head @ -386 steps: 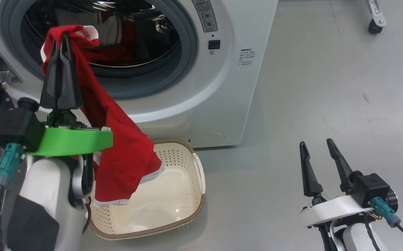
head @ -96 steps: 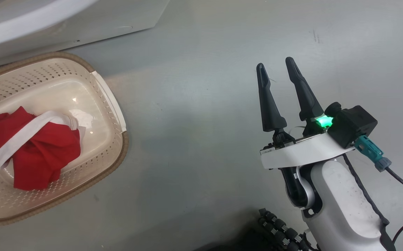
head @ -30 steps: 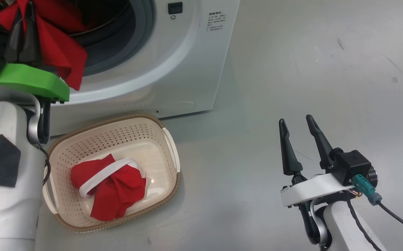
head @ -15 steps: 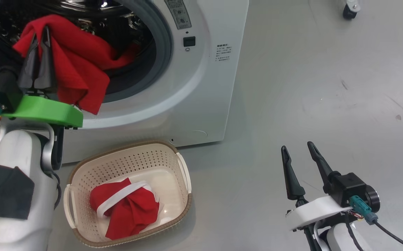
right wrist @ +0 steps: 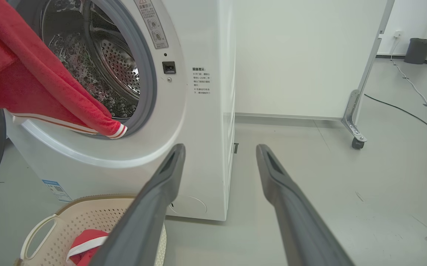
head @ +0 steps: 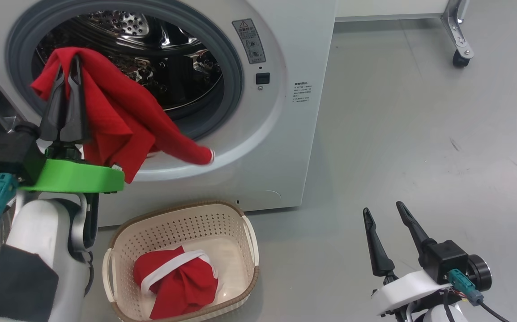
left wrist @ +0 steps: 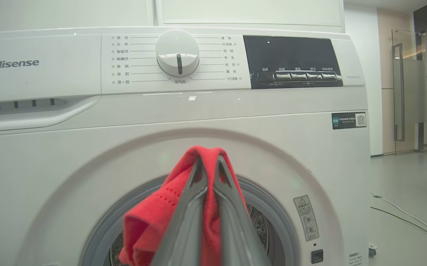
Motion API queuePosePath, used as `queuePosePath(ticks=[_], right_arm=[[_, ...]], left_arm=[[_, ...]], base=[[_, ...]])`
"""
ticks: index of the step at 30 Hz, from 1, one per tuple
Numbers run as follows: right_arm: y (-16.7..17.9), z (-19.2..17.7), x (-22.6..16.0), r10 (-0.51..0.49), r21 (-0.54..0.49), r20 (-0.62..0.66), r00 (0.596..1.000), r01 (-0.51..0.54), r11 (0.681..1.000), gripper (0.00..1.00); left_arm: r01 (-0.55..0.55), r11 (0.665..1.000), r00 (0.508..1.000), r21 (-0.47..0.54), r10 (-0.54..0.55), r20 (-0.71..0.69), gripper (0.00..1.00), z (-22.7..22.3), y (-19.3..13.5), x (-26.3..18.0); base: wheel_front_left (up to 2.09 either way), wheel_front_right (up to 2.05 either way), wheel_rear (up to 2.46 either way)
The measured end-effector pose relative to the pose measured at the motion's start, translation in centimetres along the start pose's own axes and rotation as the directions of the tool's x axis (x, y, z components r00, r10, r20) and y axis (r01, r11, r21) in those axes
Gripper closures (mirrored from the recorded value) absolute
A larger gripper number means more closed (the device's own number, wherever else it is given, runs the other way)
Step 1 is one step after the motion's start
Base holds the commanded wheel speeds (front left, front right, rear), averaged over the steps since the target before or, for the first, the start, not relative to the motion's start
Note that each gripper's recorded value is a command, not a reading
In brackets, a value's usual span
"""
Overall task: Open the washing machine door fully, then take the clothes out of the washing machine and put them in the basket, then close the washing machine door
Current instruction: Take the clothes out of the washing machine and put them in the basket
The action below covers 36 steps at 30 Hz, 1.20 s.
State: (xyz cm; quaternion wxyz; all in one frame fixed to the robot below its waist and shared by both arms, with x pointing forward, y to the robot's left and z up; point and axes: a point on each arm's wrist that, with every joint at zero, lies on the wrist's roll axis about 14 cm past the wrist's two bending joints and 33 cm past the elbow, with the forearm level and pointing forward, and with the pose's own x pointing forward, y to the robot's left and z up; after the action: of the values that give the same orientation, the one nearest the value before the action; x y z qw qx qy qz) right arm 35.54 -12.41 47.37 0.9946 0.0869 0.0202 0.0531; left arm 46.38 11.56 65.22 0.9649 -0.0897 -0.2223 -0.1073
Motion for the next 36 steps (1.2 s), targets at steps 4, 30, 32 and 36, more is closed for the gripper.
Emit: queuePosePath(ticks=[4, 30, 32, 36], right_arm=[[0.2, 0.0, -0.2, 0.004, 0.002, -0.001, 1.0, -0.004, 1.0, 0.0], [0.0, -1.2, 0.5, 0.003, 0.018, -0.037, 0.999, -0.003, 1.0, 0.0], [-0.1, -1.2, 0.8, 0.002, 0.019, -0.036, 0.999, -0.001, 1.0, 0.0], [-0.3, -1.7, 1.4, -0.002, 0.019, -0.048, 0.999, 0.003, 1.0, 0.0]], left_arm=[[-0.004, 1.0, 1.0, 0.0, 0.004, 0.023, 1.0, 0.9, -0.1, -0.5], [-0.103, 0.989, 0.955, -0.108, 0.068, -0.289, 1.0, -8.1, -0.6, -6.6], [-0.109, 0.987, 0.938, -0.115, 0.064, -0.342, 1.0, -9.7, -0.7, -7.3], [-0.131, 0.985, 0.898, -0.115, 0.069, -0.435, 1.0, -12.8, -0.5, -8.6]], base=[[0.0, 0.0, 0.0], [0.0, 0.0, 0.0], [0.0, 0.0, 0.0], [0.0, 0.0, 0.0]])
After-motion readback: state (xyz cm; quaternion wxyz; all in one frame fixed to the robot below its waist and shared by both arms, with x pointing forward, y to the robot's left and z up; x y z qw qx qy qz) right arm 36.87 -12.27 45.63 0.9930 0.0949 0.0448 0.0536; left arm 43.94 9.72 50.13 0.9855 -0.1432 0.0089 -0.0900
